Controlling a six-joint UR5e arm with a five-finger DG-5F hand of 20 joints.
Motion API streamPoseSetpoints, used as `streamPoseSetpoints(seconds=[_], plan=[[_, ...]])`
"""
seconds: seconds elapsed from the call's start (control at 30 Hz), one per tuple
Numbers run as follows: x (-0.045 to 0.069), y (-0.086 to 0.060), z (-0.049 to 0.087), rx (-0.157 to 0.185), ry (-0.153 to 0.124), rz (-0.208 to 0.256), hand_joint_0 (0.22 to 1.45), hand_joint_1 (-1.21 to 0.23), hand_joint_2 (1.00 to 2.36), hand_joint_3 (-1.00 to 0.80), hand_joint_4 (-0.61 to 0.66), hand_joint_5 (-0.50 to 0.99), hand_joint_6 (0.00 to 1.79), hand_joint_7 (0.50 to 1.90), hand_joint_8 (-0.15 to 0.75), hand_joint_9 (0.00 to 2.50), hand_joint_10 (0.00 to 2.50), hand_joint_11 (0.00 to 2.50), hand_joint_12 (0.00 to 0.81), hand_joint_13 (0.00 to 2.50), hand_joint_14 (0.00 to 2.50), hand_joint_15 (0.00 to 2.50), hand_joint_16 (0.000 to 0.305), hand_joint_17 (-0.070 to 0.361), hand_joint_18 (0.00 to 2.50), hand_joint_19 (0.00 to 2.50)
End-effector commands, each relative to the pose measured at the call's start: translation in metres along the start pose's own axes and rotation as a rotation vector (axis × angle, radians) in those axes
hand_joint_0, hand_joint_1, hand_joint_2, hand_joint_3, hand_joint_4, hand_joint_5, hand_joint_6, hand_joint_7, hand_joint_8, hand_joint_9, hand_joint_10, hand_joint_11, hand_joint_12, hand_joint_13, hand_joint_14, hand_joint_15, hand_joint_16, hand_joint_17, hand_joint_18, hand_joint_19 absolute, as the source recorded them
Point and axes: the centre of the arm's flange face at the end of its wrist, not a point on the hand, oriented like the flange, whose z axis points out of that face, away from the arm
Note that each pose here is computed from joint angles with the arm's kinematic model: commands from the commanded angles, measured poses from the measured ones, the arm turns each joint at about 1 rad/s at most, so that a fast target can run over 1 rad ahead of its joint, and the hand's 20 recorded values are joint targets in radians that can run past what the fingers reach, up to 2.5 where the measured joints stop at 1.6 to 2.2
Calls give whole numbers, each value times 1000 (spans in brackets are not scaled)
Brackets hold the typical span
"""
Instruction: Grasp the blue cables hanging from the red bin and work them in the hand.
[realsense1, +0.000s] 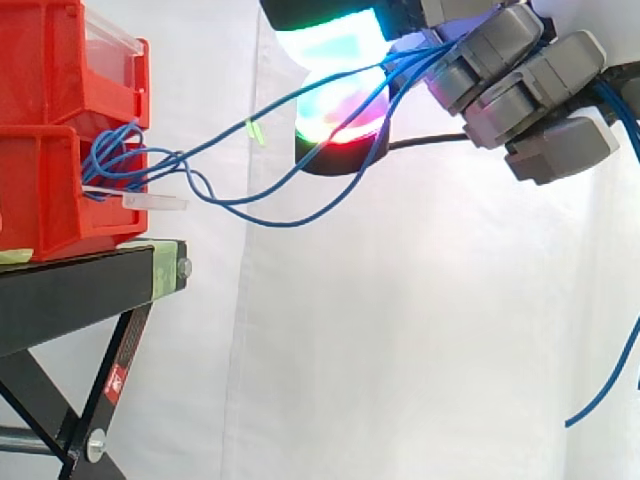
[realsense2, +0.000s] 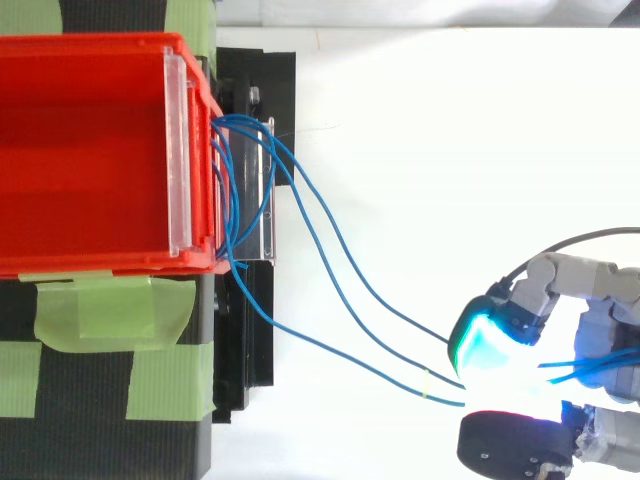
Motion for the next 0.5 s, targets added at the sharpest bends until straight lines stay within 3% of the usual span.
streamPoseSetpoints(seconds=[0.0, 0.47], plan=[[0, 0, 0, 0, 0, -1, 909, -639, 1024, -389, 278, 301, 887, 1280, 460, 575, 2500, 2500, 475, 931, 2500, 1320, 53, 119, 1546, 1282], [0, 0, 0, 0, 0, -3, 910, -639, 1023, -394, 275, 307, 861, 1309, 458, 573, 2500, 2500, 469, 926, 2500, 1356, 52, 118, 1542, 1300]])
